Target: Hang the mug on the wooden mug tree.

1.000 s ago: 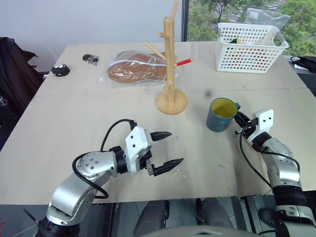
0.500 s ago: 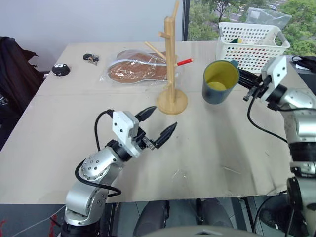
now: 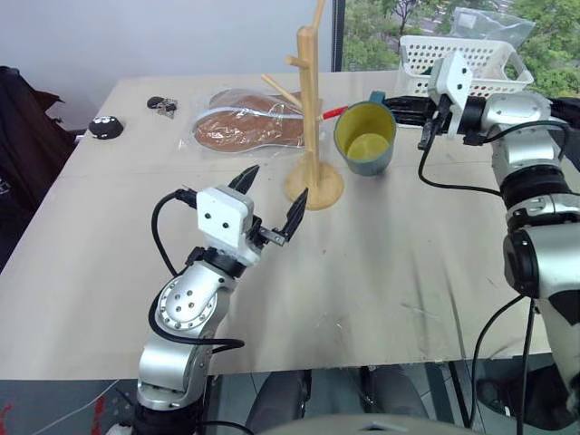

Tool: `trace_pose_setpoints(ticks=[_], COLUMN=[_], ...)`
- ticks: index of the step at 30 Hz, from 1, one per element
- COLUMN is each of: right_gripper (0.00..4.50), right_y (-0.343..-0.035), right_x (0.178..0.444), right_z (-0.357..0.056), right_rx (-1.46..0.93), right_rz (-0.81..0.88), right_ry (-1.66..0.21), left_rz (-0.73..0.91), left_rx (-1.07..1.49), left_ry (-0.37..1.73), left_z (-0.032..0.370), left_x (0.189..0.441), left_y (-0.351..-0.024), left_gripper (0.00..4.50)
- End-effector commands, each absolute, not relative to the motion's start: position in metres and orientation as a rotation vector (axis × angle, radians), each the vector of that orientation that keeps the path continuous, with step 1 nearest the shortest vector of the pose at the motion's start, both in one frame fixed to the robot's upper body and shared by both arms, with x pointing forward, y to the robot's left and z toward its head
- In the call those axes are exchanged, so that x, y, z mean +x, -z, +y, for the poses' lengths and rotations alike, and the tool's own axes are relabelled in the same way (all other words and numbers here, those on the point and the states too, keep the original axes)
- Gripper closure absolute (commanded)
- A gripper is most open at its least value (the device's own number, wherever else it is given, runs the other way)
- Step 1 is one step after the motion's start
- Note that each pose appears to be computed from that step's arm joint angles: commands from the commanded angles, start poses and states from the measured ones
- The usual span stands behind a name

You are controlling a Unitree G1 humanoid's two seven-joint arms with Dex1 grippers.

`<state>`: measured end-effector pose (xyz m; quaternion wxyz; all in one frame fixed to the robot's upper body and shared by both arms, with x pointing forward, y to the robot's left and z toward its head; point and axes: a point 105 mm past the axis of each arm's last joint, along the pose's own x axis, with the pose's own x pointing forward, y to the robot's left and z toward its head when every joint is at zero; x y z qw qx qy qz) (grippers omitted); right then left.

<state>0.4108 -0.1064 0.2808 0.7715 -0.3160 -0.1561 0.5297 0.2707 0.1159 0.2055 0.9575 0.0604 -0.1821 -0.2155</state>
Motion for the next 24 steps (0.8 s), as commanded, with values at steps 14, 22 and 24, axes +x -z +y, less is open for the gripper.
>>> trace_pose_setpoints(ticks=[14, 22, 24], right_gripper=[4.42, 4.42, 4.42], right_y=[-0.324, -0.327, -0.325], right_x=[0.401, 0.401, 0.402], right_z=[-0.071, -0.066, -0.066], right_rx=[-0.941, -0.99, -1.022], right_rz=[-0.471, -0.464, -0.453], right_ry=[-1.192, -1.193, -1.187], left_rz=[-0.444, -0.496, -0.503], left_rx=[0.018, -0.069, -0.083], left_ry=[0.448, 0.495, 0.498], left_z=[0.108, 0.103, 0.102], left_x=[0.258, 0.253, 0.253], left_y=[-0.22, -0.228, -0.229], left_gripper=[0.0, 0.0, 0.0])
